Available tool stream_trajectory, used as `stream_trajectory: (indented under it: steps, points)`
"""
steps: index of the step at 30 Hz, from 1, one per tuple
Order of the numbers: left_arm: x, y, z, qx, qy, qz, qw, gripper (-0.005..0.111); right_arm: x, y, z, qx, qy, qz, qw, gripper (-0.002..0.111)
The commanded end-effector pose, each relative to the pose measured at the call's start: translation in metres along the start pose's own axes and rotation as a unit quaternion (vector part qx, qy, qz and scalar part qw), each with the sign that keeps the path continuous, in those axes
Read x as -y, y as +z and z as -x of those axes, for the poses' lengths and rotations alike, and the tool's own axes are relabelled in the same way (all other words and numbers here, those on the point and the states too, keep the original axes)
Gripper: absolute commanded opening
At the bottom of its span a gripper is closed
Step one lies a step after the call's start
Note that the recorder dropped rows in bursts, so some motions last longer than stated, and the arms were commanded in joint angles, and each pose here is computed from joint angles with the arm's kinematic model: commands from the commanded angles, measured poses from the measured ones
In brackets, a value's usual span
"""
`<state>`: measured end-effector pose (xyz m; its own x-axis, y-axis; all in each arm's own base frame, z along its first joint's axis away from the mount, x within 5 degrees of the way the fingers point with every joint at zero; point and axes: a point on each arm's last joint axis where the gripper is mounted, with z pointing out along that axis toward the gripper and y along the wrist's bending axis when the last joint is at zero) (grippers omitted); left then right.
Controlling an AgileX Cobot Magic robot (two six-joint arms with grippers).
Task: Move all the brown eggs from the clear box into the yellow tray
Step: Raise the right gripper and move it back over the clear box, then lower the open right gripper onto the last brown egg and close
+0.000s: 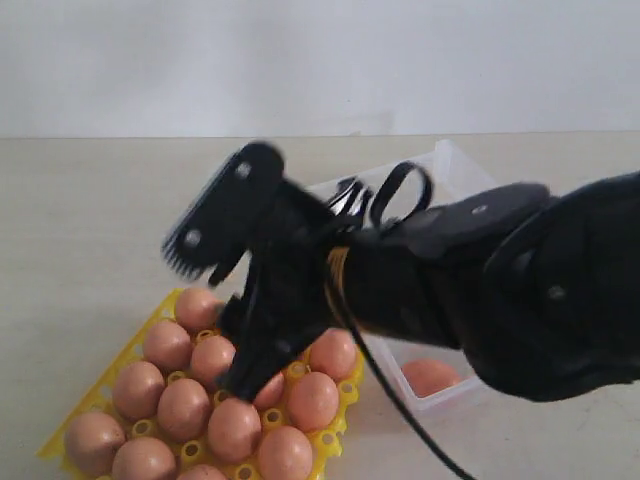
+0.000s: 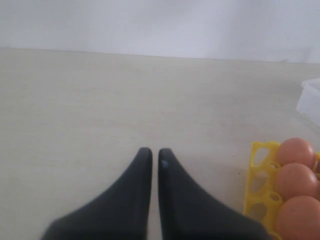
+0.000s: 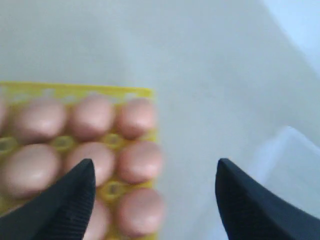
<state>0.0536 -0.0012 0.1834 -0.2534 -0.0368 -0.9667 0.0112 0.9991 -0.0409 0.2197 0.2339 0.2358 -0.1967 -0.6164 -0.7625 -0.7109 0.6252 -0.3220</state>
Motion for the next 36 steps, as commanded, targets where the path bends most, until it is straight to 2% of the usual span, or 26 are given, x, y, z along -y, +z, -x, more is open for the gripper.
stream_trajectory:
  steps: [1,3,4,5,6,7,8,9,10,11,12,13,14,15,16,18,20,26,28,30,33,36]
  points:
    - [0.0,0.0,-0.001,0.003,0.002,0.0,1.0,0.004,0.048,-0.024,0.001,-0.06,0.11,-0.227,0.966,0.061]
    - [0.0,0.0,-0.001,0.003,0.002,0.0,1.0,0.004,0.078,-0.028,-0.006,-0.088,0.137,-0.306,0.938,0.061]
    - [0.0,0.0,-0.001,0.003,0.002,0.0,1.0,0.004,0.087,-0.027,-0.008,-0.091,0.145,-0.314,0.934,0.061]
    - [0.0,0.0,-0.001,0.003,0.002,0.0,1.0,0.004,0.114,-0.024,-0.014,-0.097,0.18,-0.333,0.921,0.061]
    - [0.0,0.0,-0.001,0.003,0.002,0.0,1.0,0.004,0.127,-0.023,-0.017,-0.099,0.204,-0.339,0.913,0.061]
    - [0.0,0.0,-0.001,0.003,0.002,0.0,1.0,0.004,0.161,-0.023,-0.024,-0.101,0.295,-0.35,0.883,0.061]
    - [0.0,0.0,-0.001,0.003,0.002,0.0,1.0,0.004,0.175,-0.024,-0.028,-0.1,0.338,-0.349,0.868,0.061]
    - [0.0,0.0,-0.001,0.003,0.002,0.0,1.0,0.004,0.204,-0.024,-0.04,-0.099,0.436,-0.32,0.835,0.06]
    - [0.0,0.0,-0.001,0.003,0.002,0.0,1.0,0.004,0.215,-0.024,-0.047,-0.103,0.484,-0.297,0.817,0.06]
    - [0.0,0.0,-0.001,0.003,0.002,0.0,1.0,0.004,0.229,-0.025,-0.049,-0.116,0.501,-0.227,0.827,0.06]
    - [0.0,0.0,-0.001,0.003,0.002,0.0,1.0,0.004,0.229,-0.028,-0.044,-0.149,0.42,-0.148,0.883,0.06]
    - [0.0,0.0,-0.001,0.003,0.002,0.0,1.0,0.004,0.222,-0.028,-0.039,-0.16,0.364,-0.084,0.914,0.06]
    - [0.0,0.0,-0.001,0.003,0.002,0.0,1.0,0.004,0.214,-0.03,-0.033,-0.171,0.337,-0.008,0.926,0.06]
    - [0.0,0.0,-0.001,0.003,0.002,0.0,1.0,0.004,0.206,-0.032,-0.03,-0.181,0.322,0.036,0.929,0.06]
    - [0.0,0.0,-0.001,0.003,0.002,0.0,1.0,0.004,0.191,-0.034,-0.027,-0.209,0.281,0.104,0.931,0.06]
    - [0.0,0.0,-0.001,0.003,0.002,0.0,1.0,0.004,0.165,-0.041,-0.03,-0.29,0.165,0.199,0.921,0.06]
    - [0.0,0.0,-0.001,0.003,0.002,0.0,1.0,0.004,0.153,-0.038,-0.026,-0.333,0.094,0.177,0.921,0.06]
    - [0.0,0.0,-0.001,0.003,0.002,0.0,1.0,0.004,0.133,-0.02,-0.025,-0.394,0.0,0.153,0.906,0.06]
    - [0.0,0.0,-0.001,0.003,0.002,0.0,1.0,0.004,0.133,-0.005,-0.032,-0.407,-0.006,0.143,0.902,0.06]
    - [0.0,0.0,-0.001,0.003,0.002,0.0,1.0,0.004,0.136,0.015,-0.035,-0.381,0.02,0.105,0.919,0.06]
    - [0.0,0.0,-0.001,0.003,0.002,0.0,1.0,0.004,0.146,0.033,-0.024,-0.289,0.034,0.038,0.956,0.06]
    - [0.0,0.0,-0.001,0.003,0.002,0.0,1.0,0.004,0.148,0.031,-0.018,-0.267,0.038,0.027,0.963,0.06]
